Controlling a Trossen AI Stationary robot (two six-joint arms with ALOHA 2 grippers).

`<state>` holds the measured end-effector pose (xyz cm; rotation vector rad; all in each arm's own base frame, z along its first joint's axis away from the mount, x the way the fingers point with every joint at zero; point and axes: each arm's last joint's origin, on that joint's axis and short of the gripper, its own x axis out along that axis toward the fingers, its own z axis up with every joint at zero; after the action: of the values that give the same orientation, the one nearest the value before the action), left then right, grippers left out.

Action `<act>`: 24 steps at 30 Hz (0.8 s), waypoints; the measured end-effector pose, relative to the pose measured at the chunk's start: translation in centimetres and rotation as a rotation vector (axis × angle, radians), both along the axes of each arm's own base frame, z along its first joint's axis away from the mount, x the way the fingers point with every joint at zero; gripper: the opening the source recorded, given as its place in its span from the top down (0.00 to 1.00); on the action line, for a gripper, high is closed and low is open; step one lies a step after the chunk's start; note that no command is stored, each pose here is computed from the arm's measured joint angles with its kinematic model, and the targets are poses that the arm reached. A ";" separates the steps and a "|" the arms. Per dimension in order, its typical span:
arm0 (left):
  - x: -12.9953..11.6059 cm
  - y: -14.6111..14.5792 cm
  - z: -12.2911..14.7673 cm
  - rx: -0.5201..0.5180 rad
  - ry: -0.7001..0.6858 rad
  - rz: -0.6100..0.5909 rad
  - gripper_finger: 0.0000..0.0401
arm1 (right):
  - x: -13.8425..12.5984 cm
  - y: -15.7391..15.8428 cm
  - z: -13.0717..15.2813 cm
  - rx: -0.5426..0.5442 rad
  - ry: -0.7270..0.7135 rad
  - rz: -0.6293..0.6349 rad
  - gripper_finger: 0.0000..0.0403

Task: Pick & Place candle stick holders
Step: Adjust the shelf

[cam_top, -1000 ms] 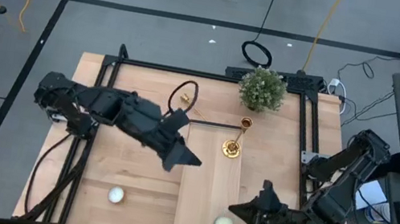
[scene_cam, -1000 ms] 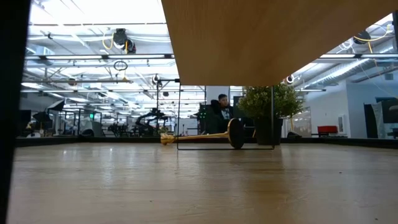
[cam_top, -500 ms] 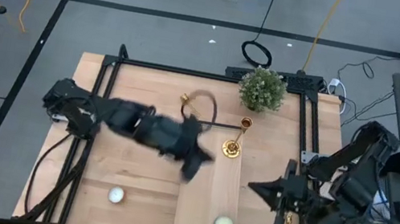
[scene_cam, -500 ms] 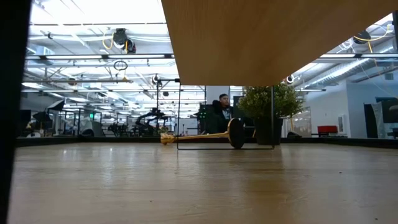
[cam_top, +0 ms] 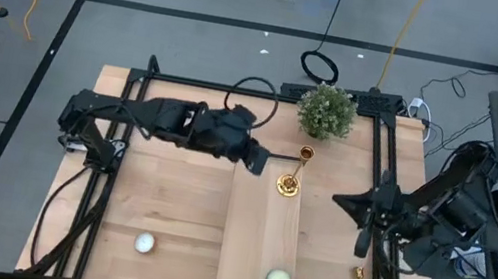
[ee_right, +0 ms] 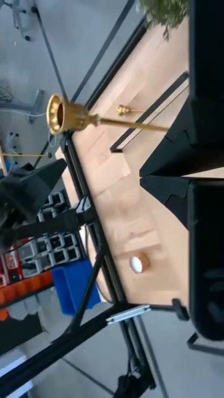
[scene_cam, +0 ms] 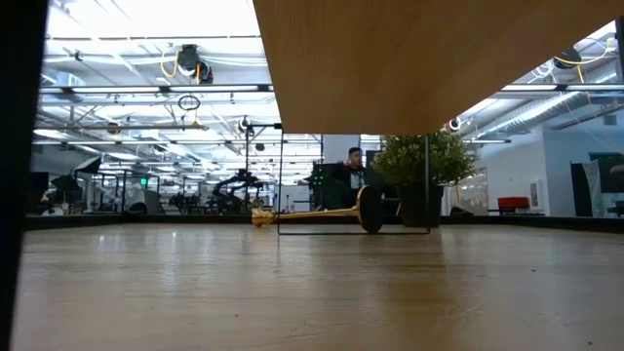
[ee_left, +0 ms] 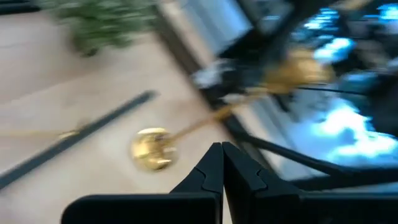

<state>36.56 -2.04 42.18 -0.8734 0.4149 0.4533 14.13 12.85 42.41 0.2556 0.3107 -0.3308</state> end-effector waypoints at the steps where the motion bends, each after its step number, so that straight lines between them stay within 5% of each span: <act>1: -0.2 0.7 -0.4 -0.010 0.042 0.045 0.99 | 0.0 -0.2 0.0 -0.005 0.002 -0.010 1.00; 7: -1.1 6.4 -2.6 -0.056 0.272 0.155 0.99 | 0.6 -0.8 -0.8 -0.023 0.011 -0.081 1.00; 13: -1.8 11.9 -4.7 -0.056 0.446 0.115 0.99 | 1.2 -1.2 -2.4 0.012 0.043 -0.120 1.00; 24: -2.2 20.1 -10.5 -0.273 0.638 -0.013 0.98 | 0.8 -3.2 -3.5 0.080 0.054 -0.177 1.00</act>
<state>34.32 18.02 31.66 -0.9774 1.0869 0.6731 14.94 9.61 38.95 0.3540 0.3562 -0.5014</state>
